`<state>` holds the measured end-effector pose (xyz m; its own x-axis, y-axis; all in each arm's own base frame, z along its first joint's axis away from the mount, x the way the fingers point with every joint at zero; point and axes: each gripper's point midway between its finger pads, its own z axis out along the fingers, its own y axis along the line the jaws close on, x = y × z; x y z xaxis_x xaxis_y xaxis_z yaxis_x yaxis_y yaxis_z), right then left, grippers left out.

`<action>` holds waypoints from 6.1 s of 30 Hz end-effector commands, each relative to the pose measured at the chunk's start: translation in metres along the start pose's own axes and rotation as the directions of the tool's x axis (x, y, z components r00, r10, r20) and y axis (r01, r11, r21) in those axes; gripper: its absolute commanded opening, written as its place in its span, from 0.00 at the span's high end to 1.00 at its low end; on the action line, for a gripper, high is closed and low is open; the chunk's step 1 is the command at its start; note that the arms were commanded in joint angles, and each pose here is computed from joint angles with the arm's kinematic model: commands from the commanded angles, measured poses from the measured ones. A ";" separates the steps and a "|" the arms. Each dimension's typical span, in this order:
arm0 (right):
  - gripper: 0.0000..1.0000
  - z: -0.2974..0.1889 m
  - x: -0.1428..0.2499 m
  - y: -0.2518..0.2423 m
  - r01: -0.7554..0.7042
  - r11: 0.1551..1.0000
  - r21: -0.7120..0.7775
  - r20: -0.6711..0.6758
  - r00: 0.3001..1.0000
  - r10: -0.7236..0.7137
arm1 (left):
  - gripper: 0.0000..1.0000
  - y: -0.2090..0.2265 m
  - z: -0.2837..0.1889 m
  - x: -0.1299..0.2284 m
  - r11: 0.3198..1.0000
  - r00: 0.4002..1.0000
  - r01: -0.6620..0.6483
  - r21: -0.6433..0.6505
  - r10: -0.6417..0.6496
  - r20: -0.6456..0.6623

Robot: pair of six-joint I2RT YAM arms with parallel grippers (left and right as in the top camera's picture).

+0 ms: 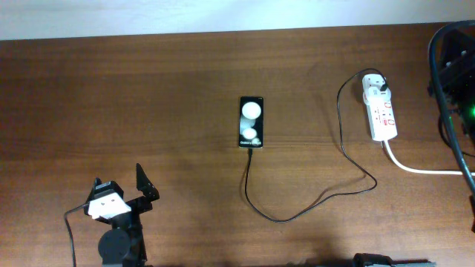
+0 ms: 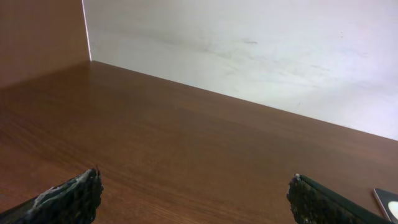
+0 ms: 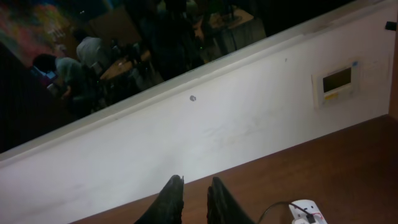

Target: Plug charger to phone and switch on socket

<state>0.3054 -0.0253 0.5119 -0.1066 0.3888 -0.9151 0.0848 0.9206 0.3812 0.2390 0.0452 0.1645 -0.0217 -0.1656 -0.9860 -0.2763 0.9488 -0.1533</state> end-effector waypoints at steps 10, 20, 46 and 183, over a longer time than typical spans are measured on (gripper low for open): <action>0.83 -0.006 0.000 0.004 0.009 1.000 -0.010 0.004 1.000 -0.009 | 0.01 0.000 0.001 0.004 1.000 1.000 -0.001 0.004 0.001 -0.010; 0.83 -0.010 -0.002 0.005 0.010 1.000 -0.013 0.013 1.000 -0.010 | 0.01 0.000 0.001 0.005 1.000 1.000 -0.002 0.003 0.002 -0.011; 0.79 -0.042 -0.015 0.013 0.018 0.999 -0.038 0.079 0.997 -0.015 | 0.01 -0.037 -0.003 0.015 0.952 0.976 -0.208 0.226 0.217 -0.015; 0.01 -0.016 0.321 -0.102 0.166 0.980 -0.108 0.136 0.979 -0.151 | 0.01 -0.036 -0.003 0.013 0.953 0.977 -0.207 0.222 0.211 0.005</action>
<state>0.2469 0.0043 0.1837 0.0189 0.2461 -0.9690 -0.0379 0.9687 0.2453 0.2457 0.0080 0.1597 -0.0750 0.0248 -0.9969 -0.0503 0.9983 0.0286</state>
